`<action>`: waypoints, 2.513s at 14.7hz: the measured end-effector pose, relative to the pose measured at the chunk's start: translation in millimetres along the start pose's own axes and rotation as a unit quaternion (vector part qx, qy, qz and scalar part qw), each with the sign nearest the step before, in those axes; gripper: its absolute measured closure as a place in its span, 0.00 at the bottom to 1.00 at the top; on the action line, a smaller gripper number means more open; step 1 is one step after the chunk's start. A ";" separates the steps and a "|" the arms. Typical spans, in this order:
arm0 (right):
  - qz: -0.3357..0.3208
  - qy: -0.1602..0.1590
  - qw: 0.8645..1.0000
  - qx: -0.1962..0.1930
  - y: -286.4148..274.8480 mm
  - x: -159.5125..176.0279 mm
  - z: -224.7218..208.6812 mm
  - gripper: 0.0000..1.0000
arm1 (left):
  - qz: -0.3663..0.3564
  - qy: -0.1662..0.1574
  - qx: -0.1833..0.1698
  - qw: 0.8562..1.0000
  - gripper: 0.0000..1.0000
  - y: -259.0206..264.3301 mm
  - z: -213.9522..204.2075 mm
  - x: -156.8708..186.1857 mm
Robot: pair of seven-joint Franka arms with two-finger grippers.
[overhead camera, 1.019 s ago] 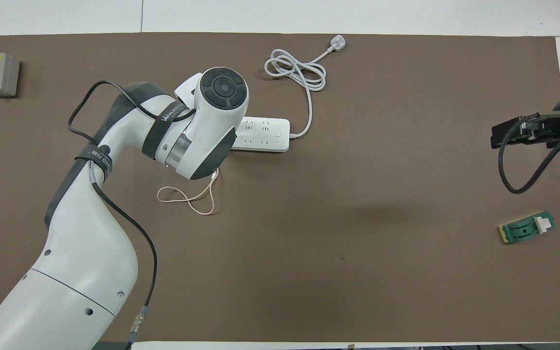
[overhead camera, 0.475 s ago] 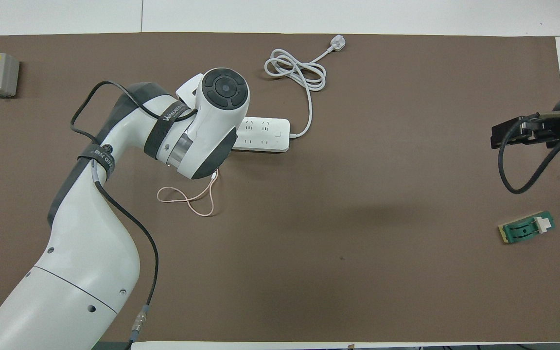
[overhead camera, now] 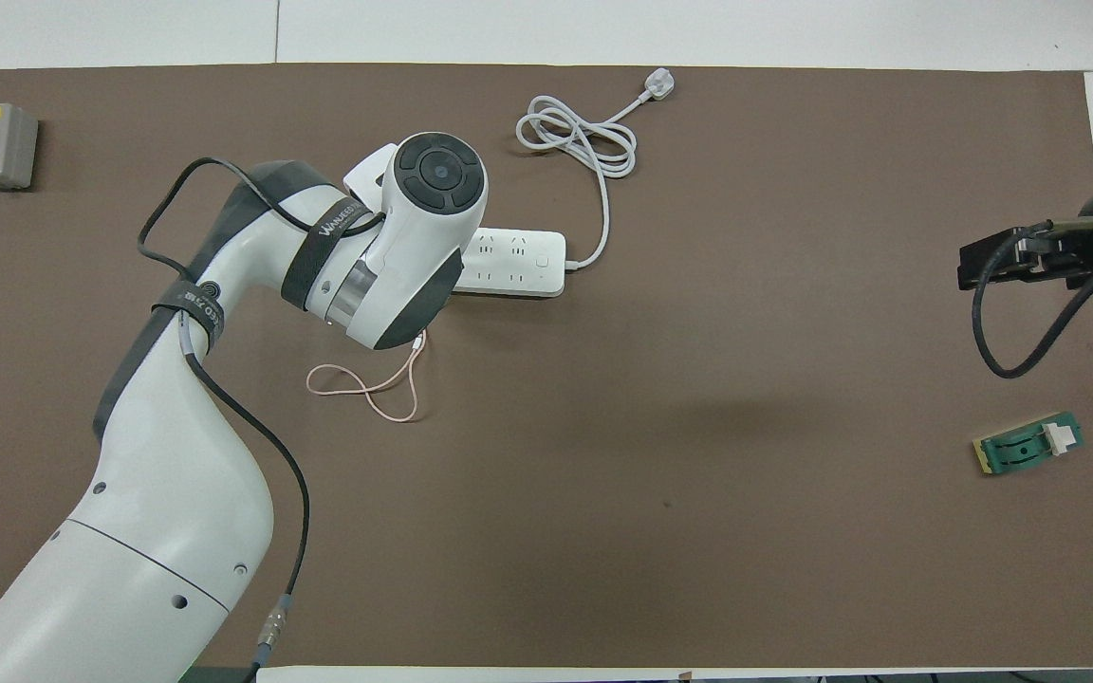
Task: Plug charger into power strip
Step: 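Open the left gripper and lift it away from the plugged charger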
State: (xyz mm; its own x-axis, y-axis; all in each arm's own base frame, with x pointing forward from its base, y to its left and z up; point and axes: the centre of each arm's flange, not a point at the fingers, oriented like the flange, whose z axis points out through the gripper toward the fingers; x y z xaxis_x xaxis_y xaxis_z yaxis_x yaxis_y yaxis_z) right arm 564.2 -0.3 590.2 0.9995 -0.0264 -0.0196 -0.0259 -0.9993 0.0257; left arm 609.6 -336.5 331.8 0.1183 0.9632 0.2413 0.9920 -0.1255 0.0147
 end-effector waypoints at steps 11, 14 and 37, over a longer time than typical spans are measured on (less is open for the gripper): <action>0.000 0.000 1.000 0.000 0.0 0.0 0.0 0.00 | 0.001 0.011 0.020 1.000 0.68 8.5 10.8 -7.6; 0.000 0.000 1.000 0.000 0.0 0.0 0.0 0.00 | 0.003 0.010 0.021 1.000 0.68 9.0 10.1 -6.9; 0.000 0.000 1.000 0.000 0.0 0.0 0.0 0.00 | 0.127 -0.086 -0.035 0.987 0.00 -7.2 -190.5 114.5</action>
State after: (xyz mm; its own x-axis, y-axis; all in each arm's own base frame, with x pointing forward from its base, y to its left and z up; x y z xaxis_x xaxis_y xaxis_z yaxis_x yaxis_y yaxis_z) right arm 564.2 -0.3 590.2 0.9995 -0.0264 -0.0196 -0.0258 -0.9993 0.0257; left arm 607.5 -270.5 544.1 0.3750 0.9238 0.0769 0.9244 -0.3789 0.0435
